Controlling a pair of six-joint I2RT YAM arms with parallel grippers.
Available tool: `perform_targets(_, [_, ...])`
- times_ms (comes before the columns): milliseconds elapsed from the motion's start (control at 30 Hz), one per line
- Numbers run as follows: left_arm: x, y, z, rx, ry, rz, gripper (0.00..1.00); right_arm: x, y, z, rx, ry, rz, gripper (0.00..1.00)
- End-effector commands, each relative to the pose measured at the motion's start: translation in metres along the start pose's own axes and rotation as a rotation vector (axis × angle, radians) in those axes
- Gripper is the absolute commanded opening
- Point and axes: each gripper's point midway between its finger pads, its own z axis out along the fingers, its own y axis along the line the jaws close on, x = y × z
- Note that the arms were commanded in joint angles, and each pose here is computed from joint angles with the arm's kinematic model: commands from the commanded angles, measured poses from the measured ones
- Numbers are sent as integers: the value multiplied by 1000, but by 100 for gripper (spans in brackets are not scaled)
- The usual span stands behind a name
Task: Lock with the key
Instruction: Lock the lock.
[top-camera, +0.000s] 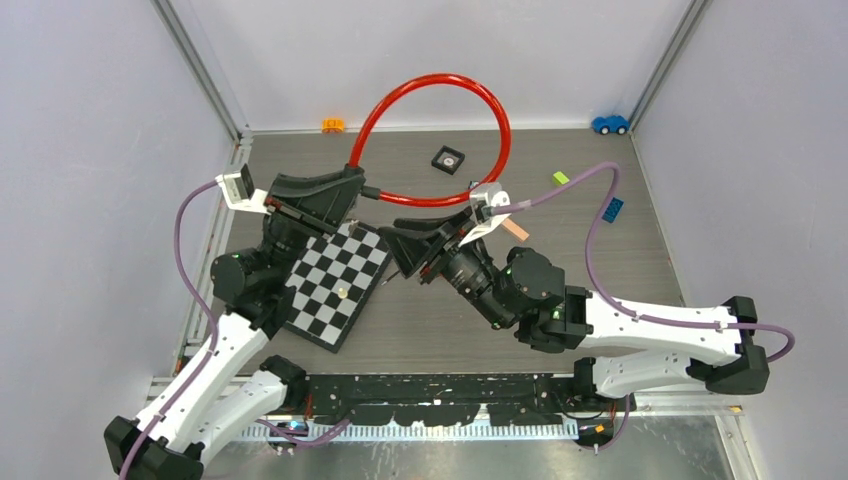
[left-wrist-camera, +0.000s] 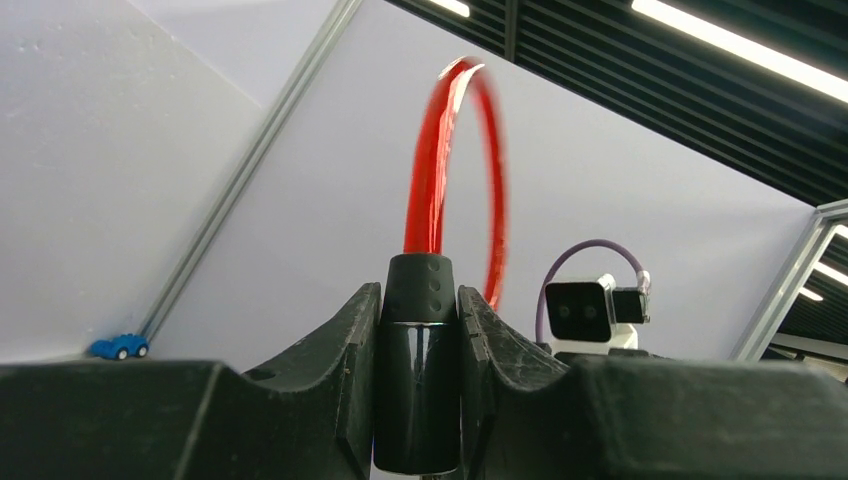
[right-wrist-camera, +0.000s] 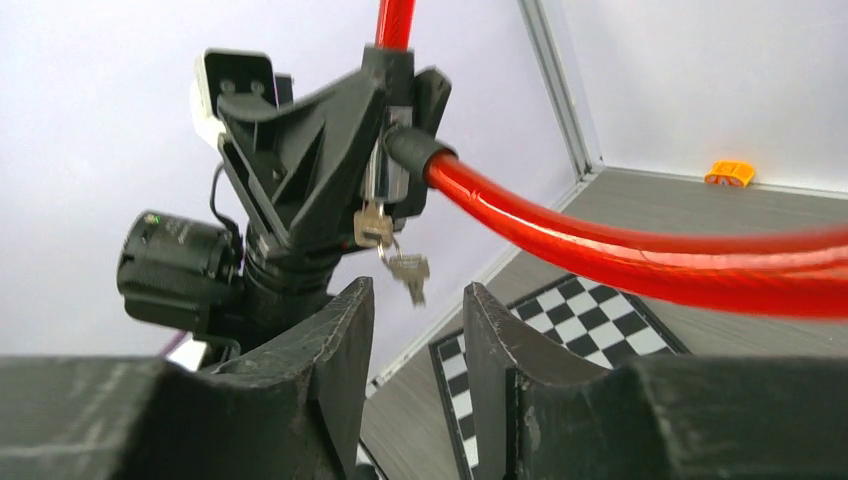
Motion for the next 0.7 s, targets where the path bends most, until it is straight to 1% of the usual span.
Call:
perform_targets(0, [-16, -18, 2, 60, -62, 38, 0, 2, 3, -8, -37, 8, -26, 47])
perform_targets(67, [-15, -20, 2, 71, -59, 39, 0, -1, -3, -10, -15, -3, -23, 52])
perform_targets(233, [-19, -22, 2, 84, -85, 30, 0, -3, -9, -16, -8, -19, -20, 53])
perform_targets(400, [-29, -23, 2, 86, -143, 19, 0, 2, -1, -19, -69, -20, -9, 52])
perform_targets(500, [-37, -24, 2, 92, -186, 4, 0, 1, 11, -16, -121, -40, 32, 50])
perform_targets(600, [-40, -31, 5, 111, -184, 3, 0, -3, 20, -10, -140, -56, 85, 48])
perform_targets(667, [-41, -34, 5, 122, -182, 4, 0, -2, 21, -4, -118, -44, 105, 46])
